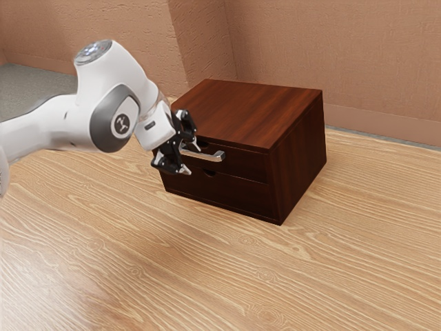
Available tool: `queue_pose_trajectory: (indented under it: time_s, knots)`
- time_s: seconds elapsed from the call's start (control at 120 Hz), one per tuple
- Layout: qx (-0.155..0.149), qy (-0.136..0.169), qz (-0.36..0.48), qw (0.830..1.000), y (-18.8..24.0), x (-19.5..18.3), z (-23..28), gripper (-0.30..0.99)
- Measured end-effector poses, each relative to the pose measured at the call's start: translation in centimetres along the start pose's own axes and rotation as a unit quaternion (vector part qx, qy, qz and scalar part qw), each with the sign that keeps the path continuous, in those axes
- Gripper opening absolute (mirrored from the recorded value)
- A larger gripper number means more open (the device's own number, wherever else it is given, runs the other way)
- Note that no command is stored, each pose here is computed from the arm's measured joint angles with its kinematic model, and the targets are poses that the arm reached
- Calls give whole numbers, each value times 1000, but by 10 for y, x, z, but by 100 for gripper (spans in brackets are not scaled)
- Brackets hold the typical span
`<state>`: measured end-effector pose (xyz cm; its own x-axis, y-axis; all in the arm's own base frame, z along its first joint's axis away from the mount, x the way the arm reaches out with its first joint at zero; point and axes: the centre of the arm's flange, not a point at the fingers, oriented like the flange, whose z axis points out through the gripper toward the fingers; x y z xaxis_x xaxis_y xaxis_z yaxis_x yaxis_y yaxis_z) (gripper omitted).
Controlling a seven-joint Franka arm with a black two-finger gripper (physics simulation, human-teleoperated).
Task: Pull the drawer handle with one arm to open the drawer
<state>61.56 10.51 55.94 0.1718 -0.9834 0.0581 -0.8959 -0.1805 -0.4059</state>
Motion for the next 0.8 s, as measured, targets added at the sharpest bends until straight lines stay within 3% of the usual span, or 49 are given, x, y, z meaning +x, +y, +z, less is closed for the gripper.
queue_pose_trajectory:
  time_s: [0.283, 0.8]
  knots:
    - [10, 9, 7, 1000, 1, 1, -2, 4]
    - [6, 36, 3, 999, 59, -10, -19, -6]
